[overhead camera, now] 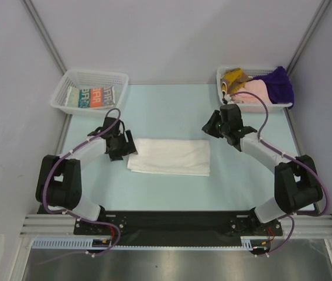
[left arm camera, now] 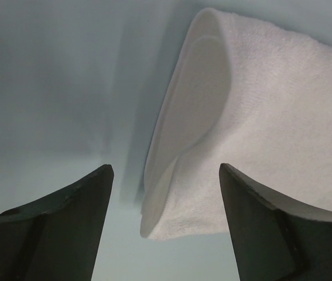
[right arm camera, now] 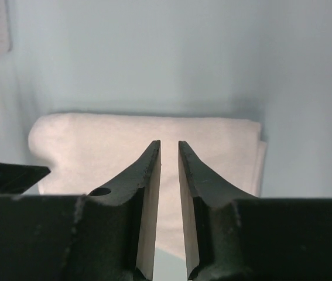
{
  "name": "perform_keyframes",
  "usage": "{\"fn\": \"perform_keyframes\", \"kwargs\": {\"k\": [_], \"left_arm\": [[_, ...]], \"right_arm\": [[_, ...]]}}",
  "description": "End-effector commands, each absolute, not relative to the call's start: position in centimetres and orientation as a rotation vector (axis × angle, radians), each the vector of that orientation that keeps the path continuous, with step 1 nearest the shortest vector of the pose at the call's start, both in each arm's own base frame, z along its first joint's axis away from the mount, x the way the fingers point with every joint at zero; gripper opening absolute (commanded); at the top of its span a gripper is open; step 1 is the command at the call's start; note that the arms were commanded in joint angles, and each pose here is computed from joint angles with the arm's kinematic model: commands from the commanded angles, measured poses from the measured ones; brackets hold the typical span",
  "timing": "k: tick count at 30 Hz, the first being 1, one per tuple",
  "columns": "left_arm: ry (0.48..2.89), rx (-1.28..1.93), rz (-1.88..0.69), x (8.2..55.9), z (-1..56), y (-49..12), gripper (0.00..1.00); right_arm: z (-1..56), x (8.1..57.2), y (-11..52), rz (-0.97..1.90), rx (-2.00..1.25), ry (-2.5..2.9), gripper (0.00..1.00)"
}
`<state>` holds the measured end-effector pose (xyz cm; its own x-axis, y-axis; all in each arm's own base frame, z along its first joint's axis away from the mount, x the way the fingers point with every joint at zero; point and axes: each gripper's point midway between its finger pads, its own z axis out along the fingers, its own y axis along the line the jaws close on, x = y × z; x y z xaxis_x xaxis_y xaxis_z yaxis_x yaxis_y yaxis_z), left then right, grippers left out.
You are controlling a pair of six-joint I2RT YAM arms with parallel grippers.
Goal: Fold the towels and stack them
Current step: Neatly place the folded towel into the bin
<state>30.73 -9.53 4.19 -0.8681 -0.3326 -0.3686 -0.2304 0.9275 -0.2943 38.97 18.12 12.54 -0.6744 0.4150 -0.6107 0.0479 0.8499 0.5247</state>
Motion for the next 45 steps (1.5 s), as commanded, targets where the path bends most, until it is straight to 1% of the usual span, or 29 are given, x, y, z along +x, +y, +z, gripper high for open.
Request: {"fn": "perform_keyframes", "kwargs": {"k": [1,4,6,7,13,14,16,17,19,20,22,23,24,26,27,29,30,32,33,35,36,37,38,39,40,41,42,45], "left_arm": [[2.695,-0.356,-0.373,30.5,4.3,-9.9,0.77],[2.737,-0.323,-0.411,30.1,3.5,-10.4,0.74],[2.772,-0.319,-0.442,29.7,2.3,-10.9,0.72],[2.789,-0.316,-0.452,29.5,1.9,-11.0,0.70],[2.834,-0.302,-0.543,29.4,0.1,-12.4,0.62],[2.839,-0.293,-0.547,29.5,-0.1,-12.6,0.56],[2.837,-0.284,-0.544,30.1,-0.1,-12.8,0.49],[2.849,-0.276,-0.534,30.1,-0.3,-13.0,0.35],[2.832,-0.260,-0.508,31.2,0.2,-13.1,0.24],[2.836,-0.244,-0.448,31.4,0.3,-12.7,0.11],[2.807,-0.209,-0.379,33.2,1.5,-12.7,0.01],[2.810,-0.173,-0.303,33.4,1.7,-12.5,0.00],[2.775,-0.154,-0.274,35.0,2.9,-12.8,0.00],[2.768,-0.114,-0.192,35.8,3.7,-13.0,0.00],[2.725,-0.113,-0.113,37.7,4.6,-12.7,0.00],[2.715,-0.078,-0.040,38.7,5.5,-13.0,0.00],[2.650,-0.074,0.008,41.0,7.3,-13.0,0.00],[2.662,-0.022,0.114,42.1,7.1,-13.0,0.00],[2.602,-0.020,0.122,44.2,9.1,-13.6,0.00],[2.612,0.020,0.201,45.6,8.2,-13.4,0.00],[2.552,0.014,0.198,47.6,10.3,-13.9,0.00],[2.535,0.028,0.257,48.6,10.3,-13.5,0.00],[2.561,0.050,0.302,49.2,9.0,-13.3,0.00],[2.497,0.035,0.312,51.3,11.0,-13.6,0.00],[2.476,0.036,0.362,52.2,11.6,-13.1,0.01],[2.522,0.059,0.413,52.4,9.6,-12.9,0.00],[2.442,0.030,0.393,54.4,12.5,-13.2,0.00],[2.388,-0.002,0.436,56.0,14.0,-11.9,0.00]], "right_arm": [[15.2,37.3,20.7,0.669,0.198,2.252,0.24],[15.0,36.4,22.1,0.713,0.161,2.257,0.25],[13.8,35.9,22.8,0.724,0.147,2.286,0.25],[13.5,35.7,23.2,0.735,0.137,2.291,0.25],[10.9,35.6,23.5,0.727,0.137,2.339,0.25],[10.8,35.6,23.7,0.732,0.133,2.342,0.25],[10.7,35.8,23.8,0.732,0.131,2.340,0.25],[10.9,35.8,23.9,0.738,0.128,2.338,0.25],[11.4,36.2,23.9,0.734,0.123,2.330,0.25],[11.7,36.4,23.9,0.730,0.121,2.326,0.25],[12.6,36.8,24.1,0.728,0.111,2.312,0.25],[12.7,37.0,24.0,0.714,0.111,2.309,0.25],[13.0,37.3,23.9,0.706,0.110,2.304,0.25],[13.6,38.0,23.7,0.687,0.114,2.294,0.25],[13.9,38.3,23.6,0.682,0.117,2.288,0.25],[14.4,38.9,23.3,0.676,0.129,2.277,0.25],[14.5,39.1,23.1,0.676,0.134,2.273,0.25],[14.9,39.6,22.9,0.678,0.145,2.262,0.25],[15.2,39.9,22.9,0.681,0.144,2.256,0.25],[15.6,40.3,22.7,0.677,0.143,2.255,0.25],[15.7,40.7,22.4,0.668,0.150,2.254,0.25],[16.0,40.9,22.4,0.677,0.147,2.247,0.25],[16.1,41.2,22.1,0.677,0.158,2.246,0.25],[16.2,41.5,21.8,0.678,0.168,2.242,0.25],[16.4,41.7,21.9,0.692,0.170,2.238,0.25],[16.6,41.9,22.0,0.701,0.167,2.233,0.25],[16.5,42.0,22.1,0.702,0.163,2.235,0.25],[17.0,42.5,22.1,0.698,0.152,2.218,0.25]]}}
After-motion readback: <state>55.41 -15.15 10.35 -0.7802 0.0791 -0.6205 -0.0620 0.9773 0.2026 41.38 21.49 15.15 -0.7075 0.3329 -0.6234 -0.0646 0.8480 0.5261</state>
